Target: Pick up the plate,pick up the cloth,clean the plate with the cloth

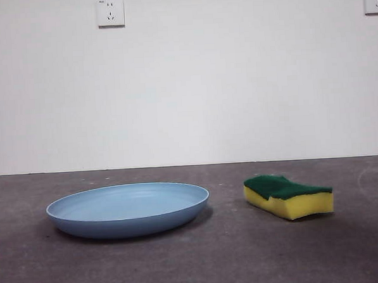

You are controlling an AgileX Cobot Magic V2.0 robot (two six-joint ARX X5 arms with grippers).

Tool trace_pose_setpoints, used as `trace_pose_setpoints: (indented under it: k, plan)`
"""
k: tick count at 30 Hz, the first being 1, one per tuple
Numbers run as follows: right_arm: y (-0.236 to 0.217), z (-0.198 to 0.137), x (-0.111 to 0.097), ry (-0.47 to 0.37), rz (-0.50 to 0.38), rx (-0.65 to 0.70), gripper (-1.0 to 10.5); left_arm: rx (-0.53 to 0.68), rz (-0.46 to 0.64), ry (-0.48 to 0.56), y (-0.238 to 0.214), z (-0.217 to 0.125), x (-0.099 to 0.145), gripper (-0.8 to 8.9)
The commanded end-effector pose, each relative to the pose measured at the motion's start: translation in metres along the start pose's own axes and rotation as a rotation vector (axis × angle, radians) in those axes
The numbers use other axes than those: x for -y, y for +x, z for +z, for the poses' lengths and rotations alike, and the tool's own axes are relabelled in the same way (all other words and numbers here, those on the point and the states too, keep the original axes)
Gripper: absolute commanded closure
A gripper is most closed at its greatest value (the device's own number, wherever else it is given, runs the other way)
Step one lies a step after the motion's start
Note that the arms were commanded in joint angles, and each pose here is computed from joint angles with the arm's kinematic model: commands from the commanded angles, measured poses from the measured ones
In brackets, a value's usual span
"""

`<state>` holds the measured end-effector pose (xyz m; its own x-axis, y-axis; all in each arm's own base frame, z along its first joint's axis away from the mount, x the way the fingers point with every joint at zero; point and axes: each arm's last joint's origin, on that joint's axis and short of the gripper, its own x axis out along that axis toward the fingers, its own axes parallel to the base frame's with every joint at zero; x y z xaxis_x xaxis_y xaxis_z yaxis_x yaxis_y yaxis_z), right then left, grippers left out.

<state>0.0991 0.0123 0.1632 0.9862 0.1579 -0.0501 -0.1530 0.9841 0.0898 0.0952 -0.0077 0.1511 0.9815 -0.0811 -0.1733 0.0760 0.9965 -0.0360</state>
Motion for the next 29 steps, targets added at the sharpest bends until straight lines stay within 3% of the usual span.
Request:
trace_pose_setpoints:
  k: [1,4,9,16,29]
  plan:
    - [-0.001,-0.002,0.0,0.027,0.0,0.008,9.5,-0.009,0.004,0.01,0.001,-0.004,0.0,8.14]
    - [-0.001,-0.003,0.0,0.028,-0.001,-0.006,9.5,-0.009,0.004,0.01,0.001,-0.004,0.0,8.14]
    - [-0.002,-0.017,0.001,0.067,-0.015,-0.146,9.5,-0.009,0.004,0.01,0.001,-0.004,0.0,8.14]
    - [-0.002,-0.017,0.001,0.133,-0.021,-0.143,9.5,-0.009,0.004,0.01,0.001,-0.004,0.0,8.14]
    - [-0.002,-0.017,0.002,0.136,-0.027,-0.143,9.5,-0.009,0.004,0.01,0.001,-0.004,0.0,8.14]
